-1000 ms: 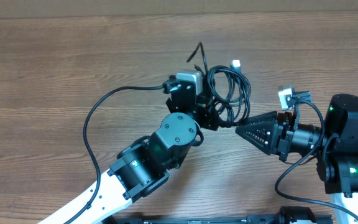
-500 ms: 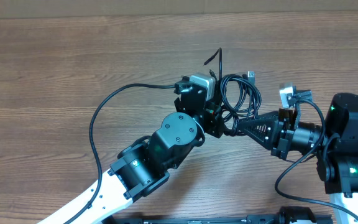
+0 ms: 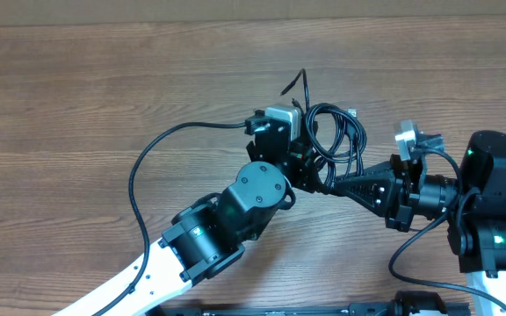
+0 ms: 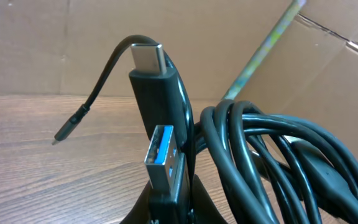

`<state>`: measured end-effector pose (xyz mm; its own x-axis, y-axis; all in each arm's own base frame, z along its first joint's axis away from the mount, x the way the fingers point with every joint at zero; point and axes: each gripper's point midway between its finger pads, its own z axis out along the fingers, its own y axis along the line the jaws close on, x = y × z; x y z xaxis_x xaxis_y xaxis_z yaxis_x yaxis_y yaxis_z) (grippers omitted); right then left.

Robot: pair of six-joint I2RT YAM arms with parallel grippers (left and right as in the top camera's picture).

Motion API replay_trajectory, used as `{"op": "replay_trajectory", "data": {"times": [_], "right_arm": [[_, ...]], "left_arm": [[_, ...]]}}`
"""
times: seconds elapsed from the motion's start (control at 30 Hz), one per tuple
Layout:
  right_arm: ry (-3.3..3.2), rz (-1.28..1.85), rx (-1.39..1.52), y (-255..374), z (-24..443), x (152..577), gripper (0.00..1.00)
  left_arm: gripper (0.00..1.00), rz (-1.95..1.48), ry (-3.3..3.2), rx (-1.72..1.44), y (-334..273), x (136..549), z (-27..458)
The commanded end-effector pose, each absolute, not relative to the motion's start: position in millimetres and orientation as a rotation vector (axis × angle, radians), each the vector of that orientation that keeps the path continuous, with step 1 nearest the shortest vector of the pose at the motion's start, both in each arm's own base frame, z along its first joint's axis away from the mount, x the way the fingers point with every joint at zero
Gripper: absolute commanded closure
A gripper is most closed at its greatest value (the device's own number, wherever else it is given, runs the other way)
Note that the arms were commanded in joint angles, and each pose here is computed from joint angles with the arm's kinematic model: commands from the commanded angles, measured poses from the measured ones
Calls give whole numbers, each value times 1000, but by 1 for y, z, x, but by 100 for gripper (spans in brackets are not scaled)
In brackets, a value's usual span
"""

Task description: Untangle cables

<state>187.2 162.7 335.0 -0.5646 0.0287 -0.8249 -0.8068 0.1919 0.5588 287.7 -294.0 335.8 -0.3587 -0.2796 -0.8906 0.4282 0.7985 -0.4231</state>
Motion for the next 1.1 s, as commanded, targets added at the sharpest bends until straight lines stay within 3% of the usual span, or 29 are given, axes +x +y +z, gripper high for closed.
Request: {"op": "replay_trajectory", "data": {"times": [0.0,0.47,0.63,0.67,0.7,0.73,0.8,0.9,1.07], "right_arm": [[1628,1529,-851,166,353,166,96],[1550,1550,-921,167,358,156,96],[1568,1527,-907,167,356,160,96],[1590,1507,-890,167,353,164,94],[1668,1476,-816,165,347,174,80],[1720,1456,-762,164,343,181,72],[1806,1413,-660,161,335,194,38],[1901,1330,-525,153,325,212,30],[1924,1270,-488,149,320,220,27]], "left_arm": [[96,-640,1770,-49,-268,305,341],[96,-670,1728,-584,-222,315,325],[96,-700,1767,-514,-233,312,324],[96,-690,1784,-458,-237,311,323],[96,-655,1816,-332,-245,309,322],[96,-635,1829,-261,-249,308,321],[96,-605,1849,-115,-258,304,319],[96,-576,1860,94,-273,297,317],[96,-608,1857,293,-291,286,315]]}}
